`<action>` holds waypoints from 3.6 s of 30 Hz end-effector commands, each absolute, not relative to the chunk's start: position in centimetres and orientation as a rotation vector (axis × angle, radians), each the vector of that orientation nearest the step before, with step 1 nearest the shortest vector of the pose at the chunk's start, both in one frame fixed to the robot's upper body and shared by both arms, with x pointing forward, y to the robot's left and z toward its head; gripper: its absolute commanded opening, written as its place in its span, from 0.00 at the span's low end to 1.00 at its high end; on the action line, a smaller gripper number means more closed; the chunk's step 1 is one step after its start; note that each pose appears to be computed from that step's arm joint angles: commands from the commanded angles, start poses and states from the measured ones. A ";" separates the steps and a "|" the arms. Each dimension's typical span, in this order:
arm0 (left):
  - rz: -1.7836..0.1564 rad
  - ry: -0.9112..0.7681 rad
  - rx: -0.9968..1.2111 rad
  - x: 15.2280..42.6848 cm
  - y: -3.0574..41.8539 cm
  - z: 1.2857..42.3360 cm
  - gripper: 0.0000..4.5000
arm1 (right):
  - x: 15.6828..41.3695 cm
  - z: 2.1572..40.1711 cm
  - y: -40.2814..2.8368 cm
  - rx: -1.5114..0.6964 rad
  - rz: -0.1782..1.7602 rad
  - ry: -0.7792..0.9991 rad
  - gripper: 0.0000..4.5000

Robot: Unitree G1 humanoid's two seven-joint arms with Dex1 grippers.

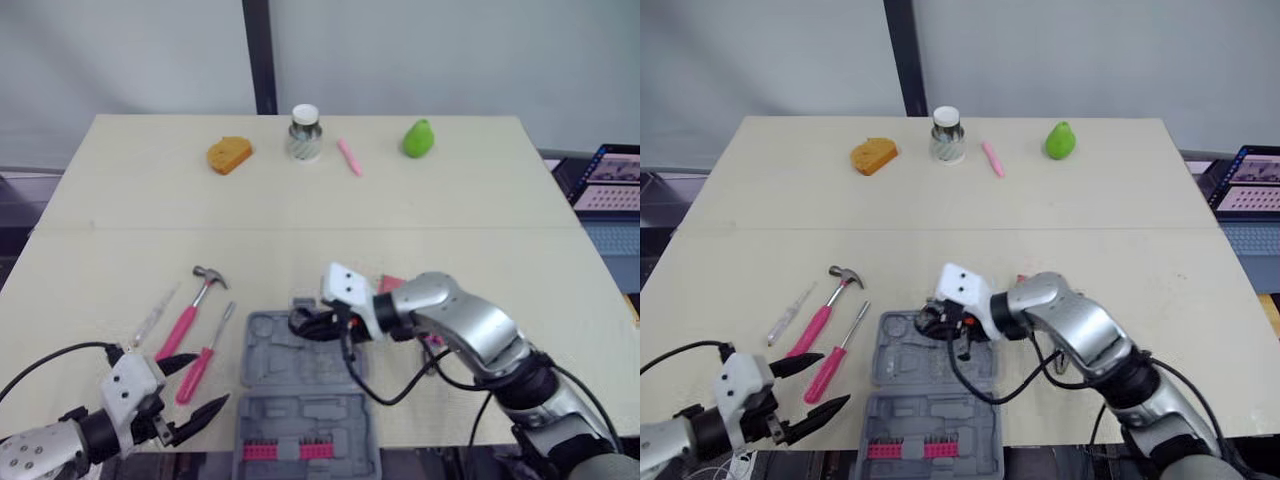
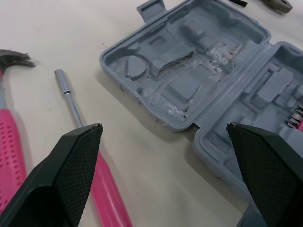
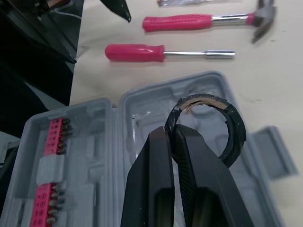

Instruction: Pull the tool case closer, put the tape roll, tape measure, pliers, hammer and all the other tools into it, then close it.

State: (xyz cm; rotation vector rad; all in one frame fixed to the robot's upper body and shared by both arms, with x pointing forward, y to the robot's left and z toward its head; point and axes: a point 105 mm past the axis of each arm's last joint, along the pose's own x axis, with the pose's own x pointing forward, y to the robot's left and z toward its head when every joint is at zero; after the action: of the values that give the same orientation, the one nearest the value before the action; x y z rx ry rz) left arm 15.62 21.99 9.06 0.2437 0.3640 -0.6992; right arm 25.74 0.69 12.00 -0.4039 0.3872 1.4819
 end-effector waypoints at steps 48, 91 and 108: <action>-0.552 0.245 0.155 16.5 20.7 11.0 1.00 | 27.1 8.5 8.1 -0.463 1.504 0.364 0.00; -0.551 0.241 0.158 17.0 20.7 10.7 1.00 | 28.2 10.3 9.0 -0.308 1.481 0.184 0.01; -0.550 0.241 0.160 17.2 20.7 10.6 1.00 | 28.4 9.4 9.2 -0.284 1.467 0.187 0.18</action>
State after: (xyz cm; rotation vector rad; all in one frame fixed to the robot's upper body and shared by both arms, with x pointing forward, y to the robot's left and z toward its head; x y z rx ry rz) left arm 17.11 20.68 10.41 0.1444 0.2513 -0.5497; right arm 28.34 8.79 8.28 -0.3169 0.2395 1.4691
